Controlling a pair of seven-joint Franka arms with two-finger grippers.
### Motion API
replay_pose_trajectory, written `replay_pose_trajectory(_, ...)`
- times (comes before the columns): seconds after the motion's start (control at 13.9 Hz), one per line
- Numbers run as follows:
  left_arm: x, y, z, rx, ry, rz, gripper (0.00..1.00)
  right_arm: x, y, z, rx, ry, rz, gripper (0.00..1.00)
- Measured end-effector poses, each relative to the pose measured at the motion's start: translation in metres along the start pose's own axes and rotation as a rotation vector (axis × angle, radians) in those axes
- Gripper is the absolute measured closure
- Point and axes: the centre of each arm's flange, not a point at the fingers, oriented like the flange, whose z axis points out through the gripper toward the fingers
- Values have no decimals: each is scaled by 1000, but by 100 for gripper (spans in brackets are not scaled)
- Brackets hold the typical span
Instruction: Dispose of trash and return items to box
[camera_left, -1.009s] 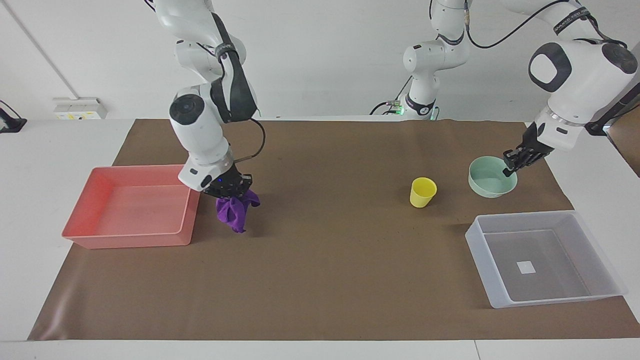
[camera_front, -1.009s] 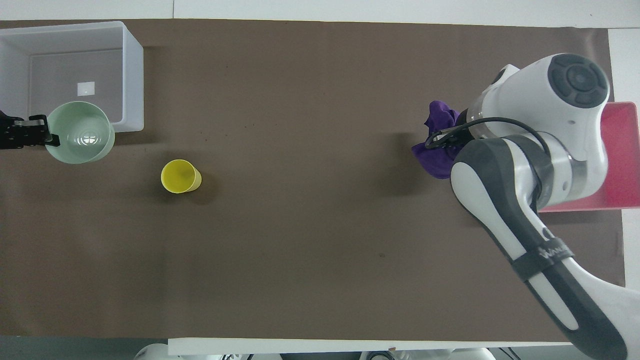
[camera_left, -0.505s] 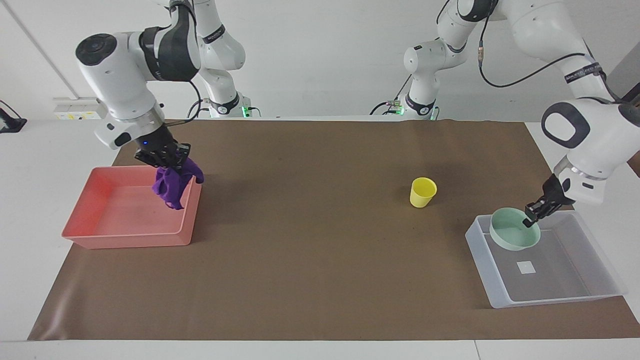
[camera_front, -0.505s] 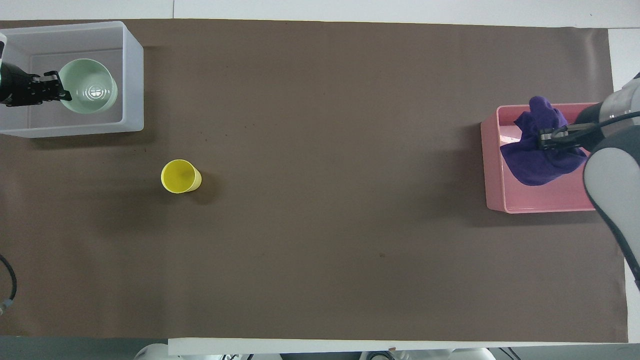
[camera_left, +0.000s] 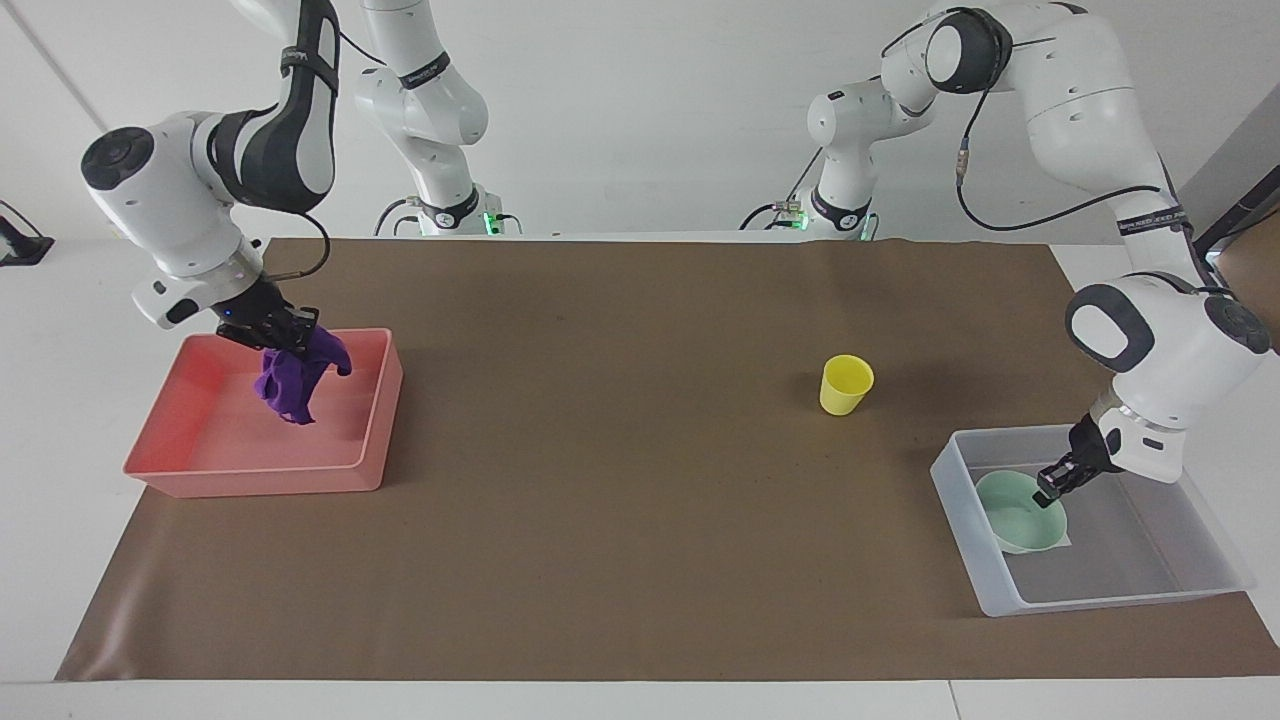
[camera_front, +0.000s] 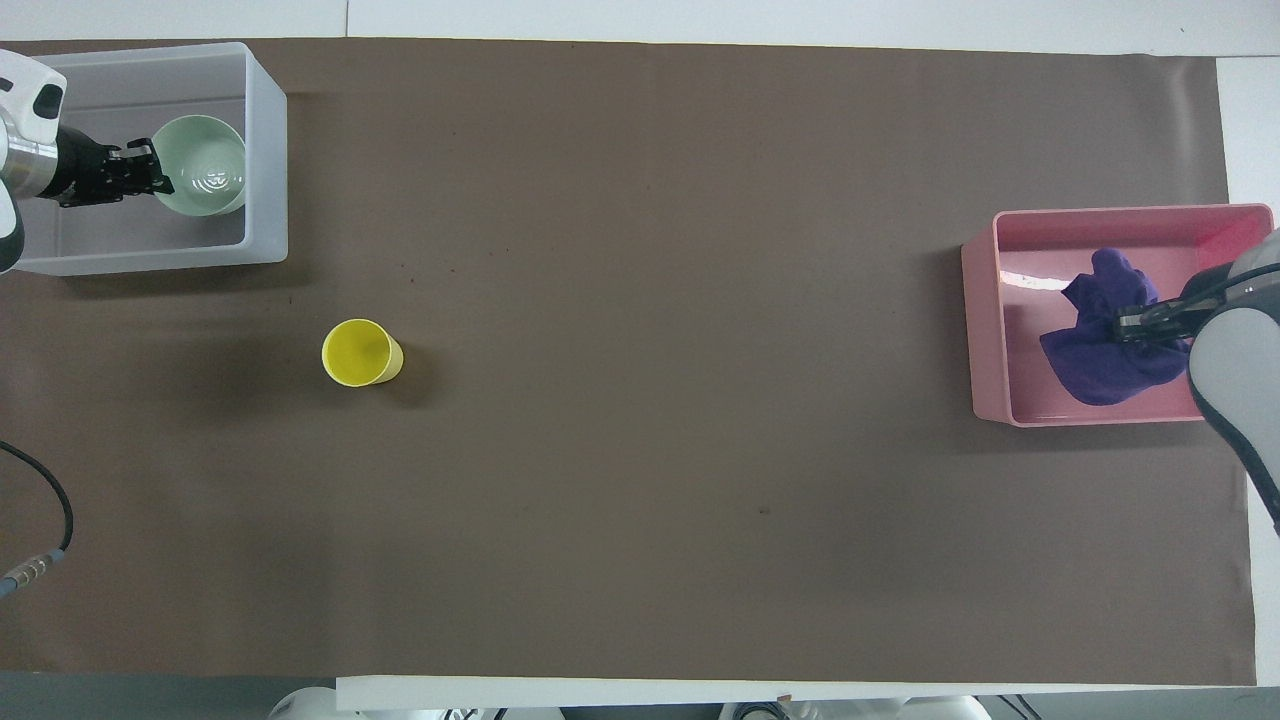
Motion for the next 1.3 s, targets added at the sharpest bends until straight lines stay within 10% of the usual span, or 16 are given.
replay_pose_trajectory(0.22, 3, -10, 5, 2, 24, -14, 90, 1, 11, 42, 17, -23, -15, 91)
replay_pose_trajectory(0.43, 6, 3, -24, -8, 40, -15, 60, 2, 13, 57, 13, -6, -46, 87)
replay_pose_trajectory(0.79, -71, 61, -171, 7, -92, 25, 3, 6, 13, 46, 5, 15, -82, 38)
replay_pose_trajectory(1.01, -182, 107, -148, 74, -175, 68, 0, 21, -14, 30, 1, 31, -136, 4)
replay_pose_trajectory(1.3, -271, 108, -78, 136, -116, 76, 0, 42, -83, 2, 10, 19, -104, 0)
